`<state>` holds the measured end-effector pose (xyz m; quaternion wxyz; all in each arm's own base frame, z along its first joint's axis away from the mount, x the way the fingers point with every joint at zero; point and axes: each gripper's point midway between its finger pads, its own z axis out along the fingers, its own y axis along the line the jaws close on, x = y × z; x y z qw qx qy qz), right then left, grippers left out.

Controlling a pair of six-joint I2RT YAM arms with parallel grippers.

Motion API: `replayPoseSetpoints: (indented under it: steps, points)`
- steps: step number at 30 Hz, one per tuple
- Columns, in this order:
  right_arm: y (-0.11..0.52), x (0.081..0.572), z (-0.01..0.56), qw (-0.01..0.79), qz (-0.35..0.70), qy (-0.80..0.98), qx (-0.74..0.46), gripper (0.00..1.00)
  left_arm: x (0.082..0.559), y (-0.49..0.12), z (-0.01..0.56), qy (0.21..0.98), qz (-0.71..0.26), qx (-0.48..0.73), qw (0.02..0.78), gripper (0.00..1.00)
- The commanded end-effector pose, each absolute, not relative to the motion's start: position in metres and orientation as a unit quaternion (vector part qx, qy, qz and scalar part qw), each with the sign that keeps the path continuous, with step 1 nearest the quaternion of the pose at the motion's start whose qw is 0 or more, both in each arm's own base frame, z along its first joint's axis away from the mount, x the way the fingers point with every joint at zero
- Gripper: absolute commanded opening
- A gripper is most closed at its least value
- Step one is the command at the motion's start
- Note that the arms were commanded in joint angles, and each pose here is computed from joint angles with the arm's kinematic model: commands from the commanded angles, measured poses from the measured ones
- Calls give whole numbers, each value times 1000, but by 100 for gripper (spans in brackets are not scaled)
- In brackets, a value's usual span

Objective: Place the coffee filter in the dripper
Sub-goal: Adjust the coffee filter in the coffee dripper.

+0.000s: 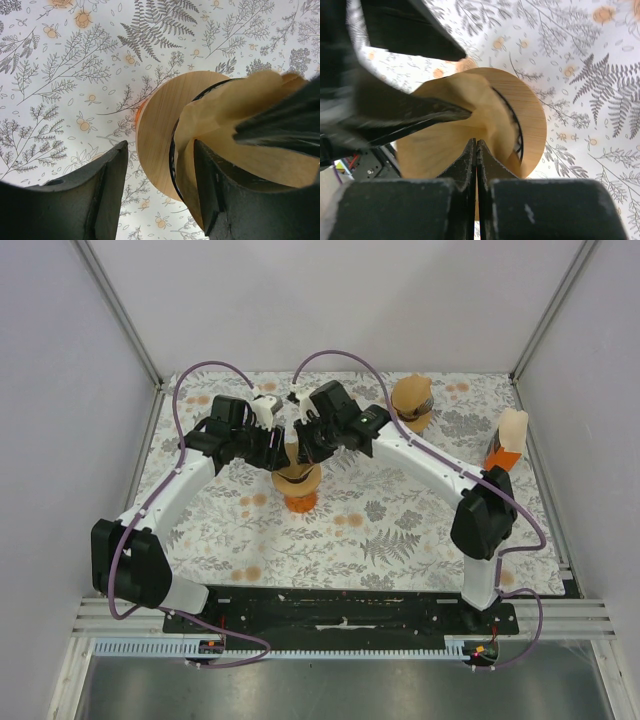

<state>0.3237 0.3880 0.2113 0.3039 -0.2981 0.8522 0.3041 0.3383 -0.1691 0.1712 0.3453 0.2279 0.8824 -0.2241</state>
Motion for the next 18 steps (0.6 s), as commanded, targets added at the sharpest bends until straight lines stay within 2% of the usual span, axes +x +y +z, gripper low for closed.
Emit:
replayPoseSetpoints:
  steps: [1, 10, 18]
  points:
    - [388, 329, 205, 292, 256, 875, -287, 0, 343, -176, 202, 863, -240, 236, 377, 62]
    - [379, 338, 179, 276, 167, 901, -290, 0, 330, -186, 233, 847, -290, 253, 367, 74]
    - [382, 330, 163, 255, 147, 904, -310, 0, 325, -181, 258, 845, -309, 240, 366, 80]
